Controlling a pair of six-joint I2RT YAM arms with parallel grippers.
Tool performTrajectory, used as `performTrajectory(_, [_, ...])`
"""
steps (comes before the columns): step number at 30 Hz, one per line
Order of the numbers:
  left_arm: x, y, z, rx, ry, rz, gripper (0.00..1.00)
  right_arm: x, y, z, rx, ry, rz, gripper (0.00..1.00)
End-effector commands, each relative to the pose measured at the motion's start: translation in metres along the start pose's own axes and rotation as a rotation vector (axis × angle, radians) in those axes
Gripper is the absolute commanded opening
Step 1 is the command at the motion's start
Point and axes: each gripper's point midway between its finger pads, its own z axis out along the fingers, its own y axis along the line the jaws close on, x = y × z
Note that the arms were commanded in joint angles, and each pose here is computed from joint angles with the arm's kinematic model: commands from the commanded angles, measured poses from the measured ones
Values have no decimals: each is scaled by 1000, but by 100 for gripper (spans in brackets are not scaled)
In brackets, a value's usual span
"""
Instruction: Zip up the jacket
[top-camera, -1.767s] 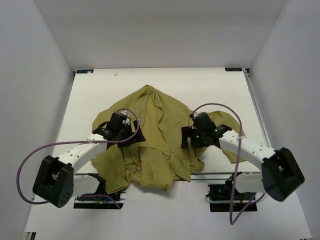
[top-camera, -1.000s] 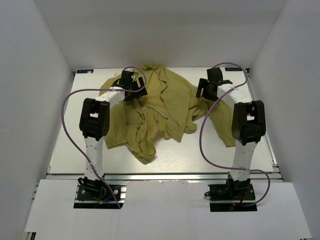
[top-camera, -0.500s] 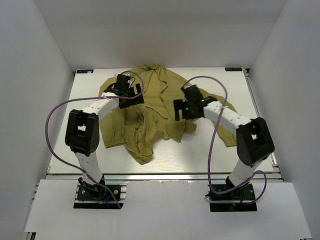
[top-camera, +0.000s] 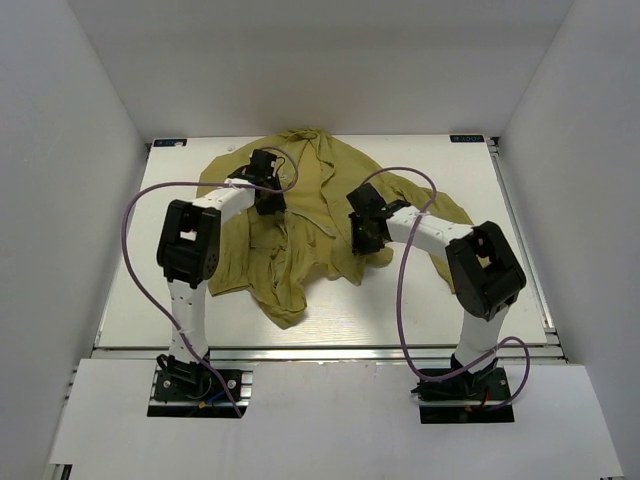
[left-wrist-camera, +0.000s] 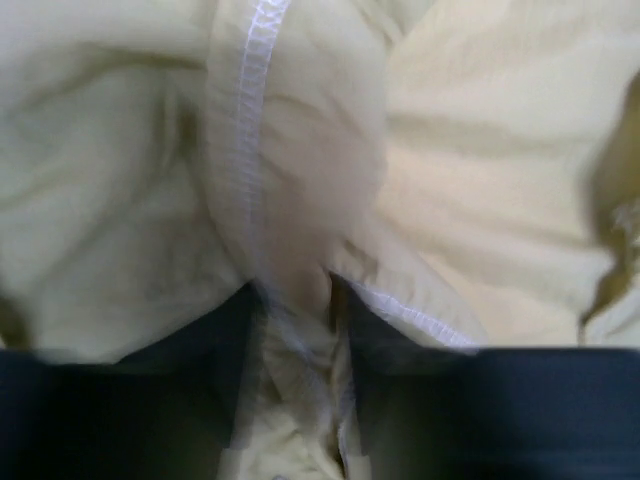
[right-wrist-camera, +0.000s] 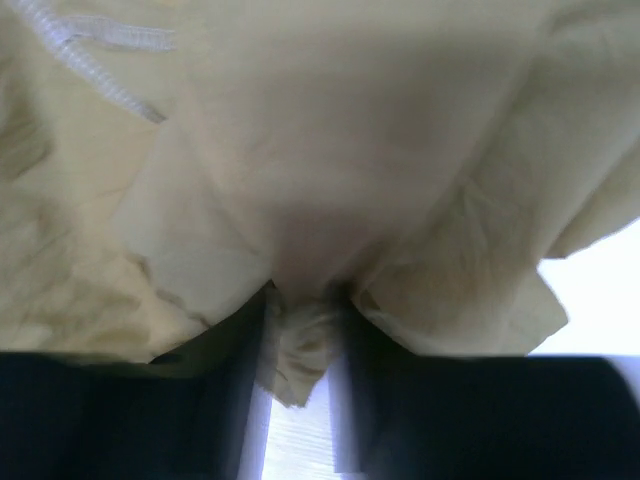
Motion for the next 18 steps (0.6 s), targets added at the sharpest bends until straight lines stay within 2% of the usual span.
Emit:
performTrajectory(1, [-20, -1, 0, -24, -50, -7, 38, -13, -3, -1, 56, -42, 25, 24])
performTrajectory(2, [-18, 2, -1, -46, -36, -3, 26, -13, -6, -2, 62, -44, 14, 9])
performTrajectory(3, [-28, 4, -4, -69, -57, -4, 2, -15, -8, -6, 73, -57, 15, 0])
performTrajectory(5, [-31, 9, -14, -111, -50, 0, 0, -18, -17, -14, 115, -78, 8, 0])
performTrajectory(9, [-62, 16, -64, -164, -168, -2, 0, -34, -22, -49, 124, -160, -21, 0])
performTrajectory(10, [-71, 16, -91, -154, -209, -2, 0, -35, -23, -54, 120, -168, -28, 0])
performTrajectory(13, [-78, 17, -133, -141, -263, -9, 0, -41, -22, -80, 85, -211, -63, 0])
performTrajectory(14, [-87, 13, -163, -109, -312, -14, 0, -37, -23, -85, 77, -203, -71, 0])
performTrajectory(18, [-78, 7, -220, -6, -362, -8, 0, -36, -36, -121, 67, -251, -88, 0])
